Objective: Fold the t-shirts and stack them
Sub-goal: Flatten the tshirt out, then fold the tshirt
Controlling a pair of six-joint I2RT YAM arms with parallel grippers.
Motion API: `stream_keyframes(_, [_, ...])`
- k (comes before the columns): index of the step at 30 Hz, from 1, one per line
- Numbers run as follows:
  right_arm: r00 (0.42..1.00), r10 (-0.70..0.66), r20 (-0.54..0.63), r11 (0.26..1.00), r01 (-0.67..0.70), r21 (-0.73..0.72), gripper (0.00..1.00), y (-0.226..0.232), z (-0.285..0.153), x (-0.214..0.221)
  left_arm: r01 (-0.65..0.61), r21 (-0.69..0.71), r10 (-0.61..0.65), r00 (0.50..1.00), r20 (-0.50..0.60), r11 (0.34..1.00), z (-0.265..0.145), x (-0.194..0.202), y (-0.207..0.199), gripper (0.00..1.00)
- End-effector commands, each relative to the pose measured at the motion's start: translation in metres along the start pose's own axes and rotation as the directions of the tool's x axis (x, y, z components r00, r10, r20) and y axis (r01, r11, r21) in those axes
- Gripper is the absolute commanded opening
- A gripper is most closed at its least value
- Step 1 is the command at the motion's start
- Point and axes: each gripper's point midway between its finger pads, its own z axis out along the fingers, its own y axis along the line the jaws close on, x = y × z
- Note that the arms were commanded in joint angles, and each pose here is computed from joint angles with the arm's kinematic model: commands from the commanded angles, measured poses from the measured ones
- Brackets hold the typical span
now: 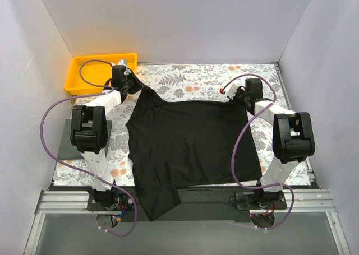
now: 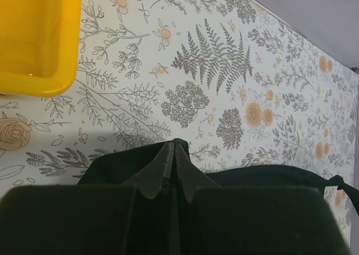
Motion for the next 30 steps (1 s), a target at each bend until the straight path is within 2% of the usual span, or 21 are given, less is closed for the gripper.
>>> stream_keyframes(1, [0.995, -0.067, 0.068, 0.989, 0.057, 0.134, 0.01, -0.054, -0.002, -0.032, -0.026, 0.049, 0.02, 0.993, 0.118, 0.998, -0.01, -0.041, -0.029, 0.0])
stream_keyframes(6, [0.992, -0.088, 0.086, 0.987, 0.075, 0.143, 0.01, -0.059, -0.01, -0.039, 0.014, 0.057, -0.019, 0.996, 0.085, 0.998, -0.037, -0.031, -0.035, 0.0])
stream_keyframes(7, [0.991, -0.099, 0.087, 0.986, 0.086, 0.141, 0.01, -0.058, -0.013, -0.039, 0.009, 0.076, -0.018, 0.994, 0.112, 0.997, -0.051, -0.039, -0.044, 0.0])
stream_keyframes(9, [0.99, -0.106, 0.093, 0.985, 0.092, 0.144, 0.01, -0.056, -0.021, -0.04, 0.03, 0.059, -0.033, 0.998, 0.053, 0.998, -0.064, -0.021, -0.04, 0.0])
stream_keyframes(18, [0.983, -0.16, 0.095, 0.979, 0.145, 0.143, 0.01, -0.044, -0.051, -0.035, 0.036, 0.029, -0.034, 0.998, -0.05, 0.999, -0.134, 0.012, -0.043, 0.0])
stream_keyframes(25, [0.98, -0.176, 0.095, 0.982, 0.168, 0.089, 0.01, -0.024, -0.055, -0.028, -0.052, -0.03, 0.044, 0.977, -0.209, 0.998, -0.164, 0.06, -0.018, 0.0])
stream_keyframes(30, [0.975, -0.206, 0.082, 0.977, 0.2, 0.071, 0.01, -0.013, -0.059, -0.02, -0.171, -0.045, 0.146, 0.93, -0.338, 0.984, -0.176, 0.089, -0.004, 0.0])
